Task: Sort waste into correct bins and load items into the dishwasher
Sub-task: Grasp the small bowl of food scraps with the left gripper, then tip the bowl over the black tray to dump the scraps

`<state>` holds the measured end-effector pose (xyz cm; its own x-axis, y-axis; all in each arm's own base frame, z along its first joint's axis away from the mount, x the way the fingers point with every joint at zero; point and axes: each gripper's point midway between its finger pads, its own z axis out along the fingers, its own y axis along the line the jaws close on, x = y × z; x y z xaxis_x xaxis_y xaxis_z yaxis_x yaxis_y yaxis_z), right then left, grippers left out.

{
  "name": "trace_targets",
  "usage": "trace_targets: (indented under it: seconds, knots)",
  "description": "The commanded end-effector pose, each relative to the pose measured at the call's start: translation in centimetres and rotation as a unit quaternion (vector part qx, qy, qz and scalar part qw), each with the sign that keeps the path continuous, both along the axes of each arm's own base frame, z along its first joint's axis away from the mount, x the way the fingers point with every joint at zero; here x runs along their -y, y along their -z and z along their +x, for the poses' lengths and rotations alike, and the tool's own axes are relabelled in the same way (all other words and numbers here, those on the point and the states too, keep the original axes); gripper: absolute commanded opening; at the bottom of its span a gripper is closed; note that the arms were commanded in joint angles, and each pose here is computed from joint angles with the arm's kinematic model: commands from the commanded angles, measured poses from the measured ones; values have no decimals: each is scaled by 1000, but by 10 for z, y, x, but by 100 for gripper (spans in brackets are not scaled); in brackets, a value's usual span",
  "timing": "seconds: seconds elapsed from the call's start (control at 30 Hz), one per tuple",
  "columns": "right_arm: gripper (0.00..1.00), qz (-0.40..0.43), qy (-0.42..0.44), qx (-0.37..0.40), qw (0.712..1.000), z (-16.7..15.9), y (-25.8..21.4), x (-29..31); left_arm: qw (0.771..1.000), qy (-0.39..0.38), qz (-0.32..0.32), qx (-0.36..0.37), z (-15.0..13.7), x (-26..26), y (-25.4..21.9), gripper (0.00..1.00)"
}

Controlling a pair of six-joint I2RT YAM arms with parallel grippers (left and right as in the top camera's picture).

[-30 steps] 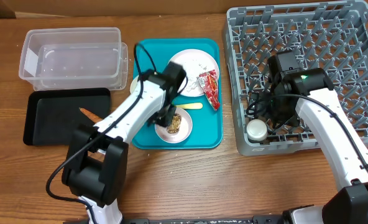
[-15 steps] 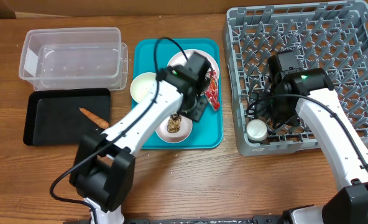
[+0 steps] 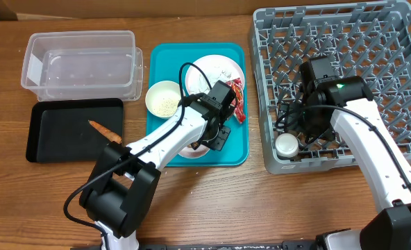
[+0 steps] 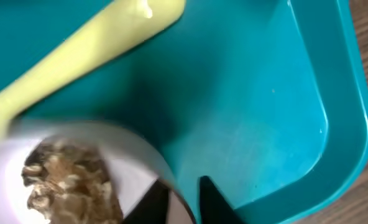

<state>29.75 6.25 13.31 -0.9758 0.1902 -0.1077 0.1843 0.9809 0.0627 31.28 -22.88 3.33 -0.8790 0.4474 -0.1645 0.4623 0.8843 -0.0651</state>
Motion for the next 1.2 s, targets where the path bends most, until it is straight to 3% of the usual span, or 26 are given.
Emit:
trace_targets:
  seconds: [0.0,0.2,0.47,0.77,0.83,1.0,1.17]
  knots:
    - [92,4,-1,6,1000,3,-5,-1,1000,-16,12,3,0,-9,7,4]
    - [92,3,-1,7,1000,3,-5,-1,1000,-17,9,2,2,-6,-12,4]
    - [92,3,-3,7,1000,3,-5,-1,999,-39,5,1,11,-16,-125,4]
    - [92,3,-4,7,1000,3,-6,-1,981,-183,-63,8,36,-115,-185,4]
    - [92,3,-4,9,1000,4,-6,-1,974,-200,-102,-2,41,-141,-189,4]
    - [92,4,-4,10,1000,5,-6,-1,939,-204,-275,0,51,-196,-204,4]
    - [92,6,-5,10,1000,4,-6,-2,861,-232,-447,68,56,-256,-220,4]
